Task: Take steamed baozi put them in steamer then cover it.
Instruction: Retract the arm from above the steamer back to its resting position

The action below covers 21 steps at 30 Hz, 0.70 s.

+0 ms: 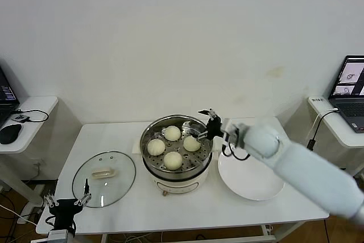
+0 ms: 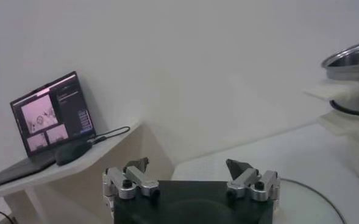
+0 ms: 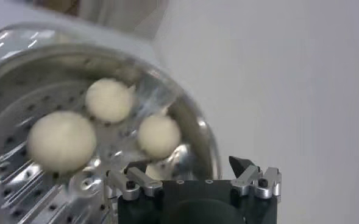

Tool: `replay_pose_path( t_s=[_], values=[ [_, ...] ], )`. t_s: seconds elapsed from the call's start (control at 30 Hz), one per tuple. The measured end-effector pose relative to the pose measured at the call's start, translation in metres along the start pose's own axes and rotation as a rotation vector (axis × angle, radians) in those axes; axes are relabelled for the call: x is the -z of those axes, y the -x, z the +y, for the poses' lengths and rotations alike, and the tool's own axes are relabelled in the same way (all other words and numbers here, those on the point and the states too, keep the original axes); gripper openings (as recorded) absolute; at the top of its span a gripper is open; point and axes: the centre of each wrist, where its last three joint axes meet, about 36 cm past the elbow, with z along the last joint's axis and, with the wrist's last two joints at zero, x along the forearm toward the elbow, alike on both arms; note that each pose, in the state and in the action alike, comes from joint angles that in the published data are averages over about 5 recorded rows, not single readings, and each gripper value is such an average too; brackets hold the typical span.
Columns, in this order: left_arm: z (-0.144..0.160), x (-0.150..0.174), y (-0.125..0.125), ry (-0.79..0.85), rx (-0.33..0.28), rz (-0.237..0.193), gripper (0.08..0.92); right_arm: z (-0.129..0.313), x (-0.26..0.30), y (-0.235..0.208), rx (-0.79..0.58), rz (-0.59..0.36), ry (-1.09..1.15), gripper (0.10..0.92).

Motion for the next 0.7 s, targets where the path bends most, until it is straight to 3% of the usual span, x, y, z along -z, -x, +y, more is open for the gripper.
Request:
replay_pose_path(
  t_s=[0.2, 0.33, 0.7],
  values=[
    [-0.005, -0.006, 0.002, 0.022, -0.018, -0.023, 0.823, 0.031, -0.038, -0.029, -0.215, -0.173, 0.121, 0.823],
    [-0.004, -0.011, 0.006, 0.105, -0.031, -0.054, 0.823, 0.049, -0.060, -0.054, -0.358, -0.224, 0.200, 0.823],
    [0.019, -0.045, 0.023, 0.623, -0.111, -0.154, 0.823, 0.110, -0.109, -0.145, -0.707, -0.132, 0.351, 0.823]
  ],
)
